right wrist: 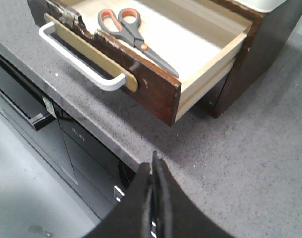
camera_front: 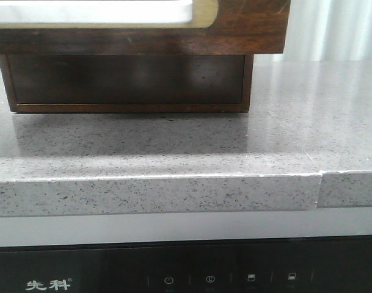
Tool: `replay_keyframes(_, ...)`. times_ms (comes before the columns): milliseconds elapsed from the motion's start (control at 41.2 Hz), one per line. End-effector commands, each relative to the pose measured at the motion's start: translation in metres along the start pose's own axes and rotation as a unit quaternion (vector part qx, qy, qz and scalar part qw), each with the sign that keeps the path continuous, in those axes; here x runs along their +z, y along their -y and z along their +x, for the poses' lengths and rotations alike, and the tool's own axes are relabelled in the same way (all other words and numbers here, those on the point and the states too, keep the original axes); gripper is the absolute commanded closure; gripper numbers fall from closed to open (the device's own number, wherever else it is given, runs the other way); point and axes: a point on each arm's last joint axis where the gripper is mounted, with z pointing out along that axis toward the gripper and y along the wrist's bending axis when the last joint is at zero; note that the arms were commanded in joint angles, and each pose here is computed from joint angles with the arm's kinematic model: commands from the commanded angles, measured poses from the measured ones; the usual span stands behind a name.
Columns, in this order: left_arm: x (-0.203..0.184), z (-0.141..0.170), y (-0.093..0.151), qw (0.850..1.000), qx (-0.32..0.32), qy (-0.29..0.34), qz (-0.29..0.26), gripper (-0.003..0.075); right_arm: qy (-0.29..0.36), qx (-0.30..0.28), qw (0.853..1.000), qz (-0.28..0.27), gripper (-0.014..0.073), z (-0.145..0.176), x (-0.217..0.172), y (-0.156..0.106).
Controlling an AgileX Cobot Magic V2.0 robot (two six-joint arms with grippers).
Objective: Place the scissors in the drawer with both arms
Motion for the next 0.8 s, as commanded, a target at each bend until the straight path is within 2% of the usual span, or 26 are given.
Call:
replay_keyframes(0, -0.008, -0.015, 0.000, 0.998, -0.006, 0.057, -0.001, 0.0741, 0.053, 0.000, 0.999, 0.008, 0.0711, -0.013, -0.004, 0.001)
replay_keyframes(486, -0.009, -0.015, -0.002, 0.998, -0.009, 0.058, -0.006, 0.0741, 0.051, 0.000, 0.999, 0.008, 0.0711, -0.012, -0.004, 0.001)
replay_keyframes(656, -0.016, 0.000, -0.011, 0.995, -0.029, 0.081, -0.049, 0.0741, 0.051, 0.000, 0.999, 0.008, 0.0711, -0.012, -0.004, 0.001)
replay_keyframes(777, -0.017, 0.022, -0.018, 0.985, -0.033, 0.144, -0.094, 0.0741, 0.051, 0.000, 0.999, 0.008, 0.0711, -0.012, -0.004, 0.001)
